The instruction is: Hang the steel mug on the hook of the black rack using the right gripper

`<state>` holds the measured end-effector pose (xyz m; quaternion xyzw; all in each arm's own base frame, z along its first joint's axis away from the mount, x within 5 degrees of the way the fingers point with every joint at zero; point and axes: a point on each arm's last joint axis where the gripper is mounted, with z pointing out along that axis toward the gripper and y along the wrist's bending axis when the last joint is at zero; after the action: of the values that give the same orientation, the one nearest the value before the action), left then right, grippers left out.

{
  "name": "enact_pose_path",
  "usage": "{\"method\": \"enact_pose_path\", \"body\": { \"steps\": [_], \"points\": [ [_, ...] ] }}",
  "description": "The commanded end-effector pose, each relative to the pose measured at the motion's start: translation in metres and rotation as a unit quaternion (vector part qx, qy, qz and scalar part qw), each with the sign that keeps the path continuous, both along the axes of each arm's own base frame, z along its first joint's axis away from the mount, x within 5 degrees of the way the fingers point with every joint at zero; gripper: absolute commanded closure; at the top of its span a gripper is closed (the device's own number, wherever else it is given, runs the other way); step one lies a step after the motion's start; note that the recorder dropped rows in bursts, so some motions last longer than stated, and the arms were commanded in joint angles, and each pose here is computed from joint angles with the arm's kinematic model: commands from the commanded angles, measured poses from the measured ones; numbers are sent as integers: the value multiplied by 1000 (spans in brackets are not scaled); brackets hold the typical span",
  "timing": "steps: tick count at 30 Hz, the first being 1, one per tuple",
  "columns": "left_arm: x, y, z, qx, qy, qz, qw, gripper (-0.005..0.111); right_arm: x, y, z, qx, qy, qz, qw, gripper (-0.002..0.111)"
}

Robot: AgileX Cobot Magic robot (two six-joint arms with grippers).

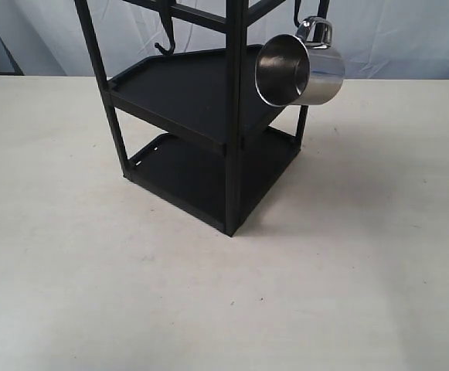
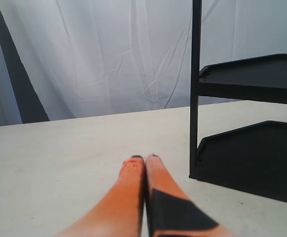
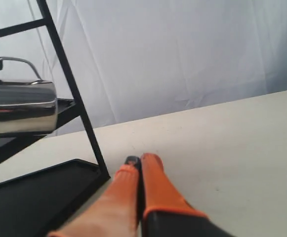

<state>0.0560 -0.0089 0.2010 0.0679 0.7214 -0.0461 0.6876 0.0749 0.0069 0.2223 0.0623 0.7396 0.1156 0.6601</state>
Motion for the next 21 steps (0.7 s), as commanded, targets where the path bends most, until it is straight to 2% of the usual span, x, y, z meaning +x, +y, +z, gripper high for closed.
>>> {"method": "enact_pose_path", "body": {
  "steps": [1,4,21],
  "points": [
    [0,0,1,-1,-5,-2,1000,105,-15,-5,-18,-12,-37,-35,999,109],
    [0,0,1,-1,-5,-2,1000,105,-19,-7,-22,-28,-25,-55,998,109],
    [0,0,1,-1,-5,-2,1000,105,-18,-8,-20,-27,-33,-56,998,109]
  ]
}}
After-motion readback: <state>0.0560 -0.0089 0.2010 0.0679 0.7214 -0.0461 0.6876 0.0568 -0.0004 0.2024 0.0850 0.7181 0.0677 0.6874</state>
